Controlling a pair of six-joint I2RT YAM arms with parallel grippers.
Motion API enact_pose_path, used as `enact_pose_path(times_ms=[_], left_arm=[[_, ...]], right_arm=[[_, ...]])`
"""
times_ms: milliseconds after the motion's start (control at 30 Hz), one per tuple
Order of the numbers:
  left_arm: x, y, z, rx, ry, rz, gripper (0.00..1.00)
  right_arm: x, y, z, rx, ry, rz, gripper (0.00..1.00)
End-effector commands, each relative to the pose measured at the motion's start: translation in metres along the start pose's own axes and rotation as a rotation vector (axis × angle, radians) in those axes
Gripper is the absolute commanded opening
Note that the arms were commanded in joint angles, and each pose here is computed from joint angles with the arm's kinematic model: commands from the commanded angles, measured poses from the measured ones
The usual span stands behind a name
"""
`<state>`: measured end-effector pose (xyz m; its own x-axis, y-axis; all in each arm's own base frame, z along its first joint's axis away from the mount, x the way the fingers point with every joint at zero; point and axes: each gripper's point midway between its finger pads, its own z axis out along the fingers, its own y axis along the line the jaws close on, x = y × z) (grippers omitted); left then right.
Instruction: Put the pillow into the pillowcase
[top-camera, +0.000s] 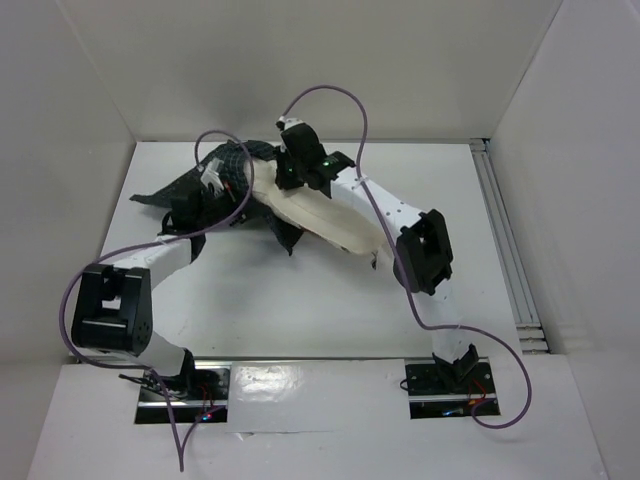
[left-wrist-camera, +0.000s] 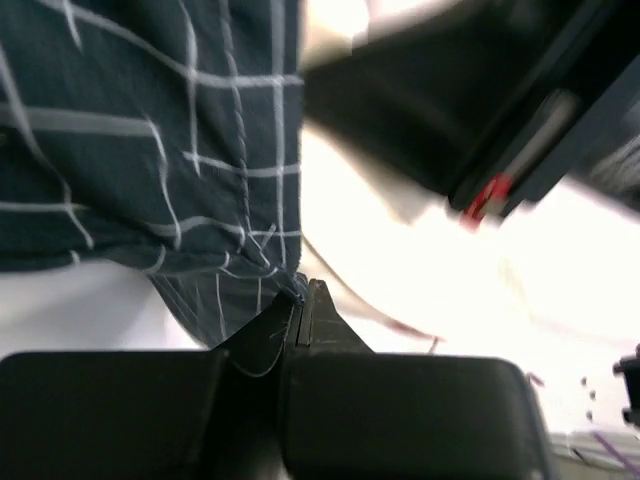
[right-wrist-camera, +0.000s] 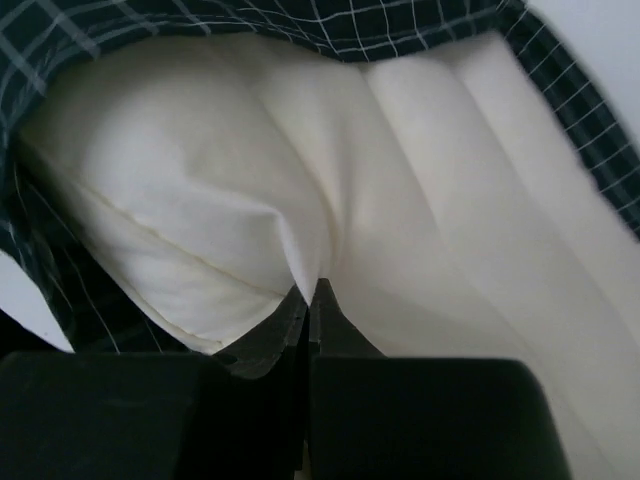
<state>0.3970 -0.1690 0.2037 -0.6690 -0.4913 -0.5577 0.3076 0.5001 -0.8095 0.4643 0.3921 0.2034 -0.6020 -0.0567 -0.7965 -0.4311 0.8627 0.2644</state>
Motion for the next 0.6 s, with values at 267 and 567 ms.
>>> enact_pose_path(times_ms=[267, 567], left_arm=[[0.109, -0.015, -0.046, 0.062, 0.233, -0.085, 0.0], [0.006, -0.061, -0.094, -0.156, 0.019, 0.164, 0.63]], right_arm=[[0.093, -0.007, 0.052, -0.05, 0.14, 0.08, 0.0], [0.11, -0.003, 0.034, -0.104, 0.143, 0.116, 0.0]])
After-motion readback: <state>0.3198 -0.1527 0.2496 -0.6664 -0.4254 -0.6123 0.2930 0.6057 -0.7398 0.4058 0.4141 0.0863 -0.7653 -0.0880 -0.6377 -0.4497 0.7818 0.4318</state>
